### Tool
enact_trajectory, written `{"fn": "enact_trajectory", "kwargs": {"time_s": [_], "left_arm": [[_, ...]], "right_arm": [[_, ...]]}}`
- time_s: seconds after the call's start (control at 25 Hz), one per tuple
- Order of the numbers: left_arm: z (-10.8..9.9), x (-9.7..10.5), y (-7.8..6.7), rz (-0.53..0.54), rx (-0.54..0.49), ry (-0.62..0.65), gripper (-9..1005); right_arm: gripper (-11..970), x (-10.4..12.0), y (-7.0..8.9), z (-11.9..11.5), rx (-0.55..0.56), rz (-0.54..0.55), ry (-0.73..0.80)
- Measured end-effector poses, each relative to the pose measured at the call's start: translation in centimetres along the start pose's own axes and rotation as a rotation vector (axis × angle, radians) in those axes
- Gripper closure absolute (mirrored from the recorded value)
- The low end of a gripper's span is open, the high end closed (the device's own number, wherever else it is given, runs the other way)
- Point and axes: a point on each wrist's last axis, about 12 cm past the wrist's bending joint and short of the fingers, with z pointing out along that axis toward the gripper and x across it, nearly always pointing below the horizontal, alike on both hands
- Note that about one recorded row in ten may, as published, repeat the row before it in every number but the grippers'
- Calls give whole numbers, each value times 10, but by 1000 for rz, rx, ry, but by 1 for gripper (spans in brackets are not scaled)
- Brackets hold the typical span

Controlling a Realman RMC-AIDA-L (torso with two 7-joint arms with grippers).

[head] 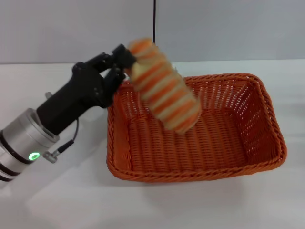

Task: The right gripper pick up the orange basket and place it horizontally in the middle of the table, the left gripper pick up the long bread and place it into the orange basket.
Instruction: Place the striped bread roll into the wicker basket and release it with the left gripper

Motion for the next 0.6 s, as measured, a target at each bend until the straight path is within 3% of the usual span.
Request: {"fn": "enact_trajectory", "kwargs": {"time_s": [0.12,0.36,0.44,0.6], "left_arm": [[-2,1,-1,13,-10,-4,896],[-12,0,0,23,-60,-30,698],[-18,-2,1,26,-94,-55,465],[-31,-6,3,39,-166,-104,382]], "right_arm": [[526,1,0,0,1,2,1],[526,0,2,3,-7,1,-1],[526,-1,2,5,-11,1,-2],[526,-2,3,7,-15,0,-5]]}}
